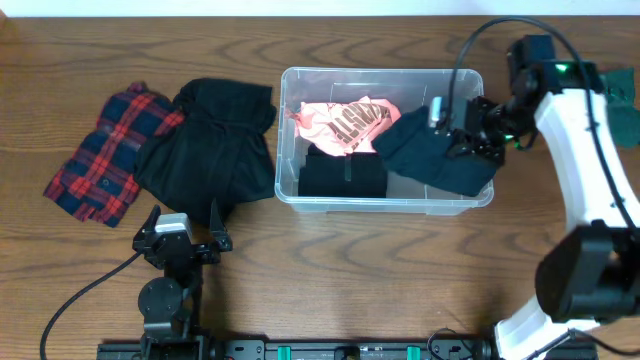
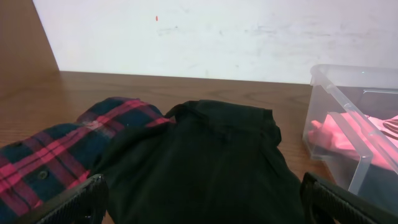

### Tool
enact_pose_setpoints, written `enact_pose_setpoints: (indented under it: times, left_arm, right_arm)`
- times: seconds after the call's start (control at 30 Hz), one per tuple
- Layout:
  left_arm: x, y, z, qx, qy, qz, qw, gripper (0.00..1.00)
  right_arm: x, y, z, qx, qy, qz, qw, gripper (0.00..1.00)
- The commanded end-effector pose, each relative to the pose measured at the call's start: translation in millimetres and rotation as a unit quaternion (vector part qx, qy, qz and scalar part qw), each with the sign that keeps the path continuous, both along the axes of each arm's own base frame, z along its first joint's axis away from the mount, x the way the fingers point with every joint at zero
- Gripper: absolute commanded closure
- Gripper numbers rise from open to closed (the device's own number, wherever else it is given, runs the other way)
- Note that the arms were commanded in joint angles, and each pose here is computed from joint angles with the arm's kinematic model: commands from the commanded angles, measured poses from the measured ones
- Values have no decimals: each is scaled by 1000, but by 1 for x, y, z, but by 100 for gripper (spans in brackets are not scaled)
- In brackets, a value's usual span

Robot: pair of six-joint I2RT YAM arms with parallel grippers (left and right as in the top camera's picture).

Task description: Pack container

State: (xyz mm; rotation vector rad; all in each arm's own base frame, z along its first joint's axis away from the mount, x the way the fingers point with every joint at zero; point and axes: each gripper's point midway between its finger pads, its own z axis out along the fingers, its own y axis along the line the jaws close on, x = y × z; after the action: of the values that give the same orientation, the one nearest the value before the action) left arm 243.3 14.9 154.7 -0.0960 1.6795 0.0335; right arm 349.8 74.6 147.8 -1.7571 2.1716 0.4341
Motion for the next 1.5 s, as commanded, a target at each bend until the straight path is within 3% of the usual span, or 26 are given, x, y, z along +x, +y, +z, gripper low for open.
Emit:
enact_pose_setpoints:
  times: [0.0, 0.37, 0.83, 1.1, 1.17, 1.47]
  left_arm:
    - [0, 2, -18, -2, 22, 5, 1000, 2]
    - [0, 2, -18, -2, 22, 5, 1000, 2]
    - [0, 2, -18, -2, 22, 5, 1000, 2]
    - [0, 2, -18, -2, 22, 5, 1000, 2]
    - [0, 2, -18, -2, 22, 5, 1000, 2]
    - [0, 2, -18, -2, 21, 5, 1000, 2]
  right_arm:
    - [-1, 13, -10, 1, 12, 32, 999, 97]
    - [-6, 8, -45, -73, 53, 65, 994, 96]
    - [-8, 8, -57, -78, 72, 68, 992, 93]
    - [-9, 8, -57, -78, 78, 56, 992, 68]
    - [-8, 8, -57, -78, 76, 56, 992, 53]
    - [8, 12, -55, -76, 68, -15, 995, 8]
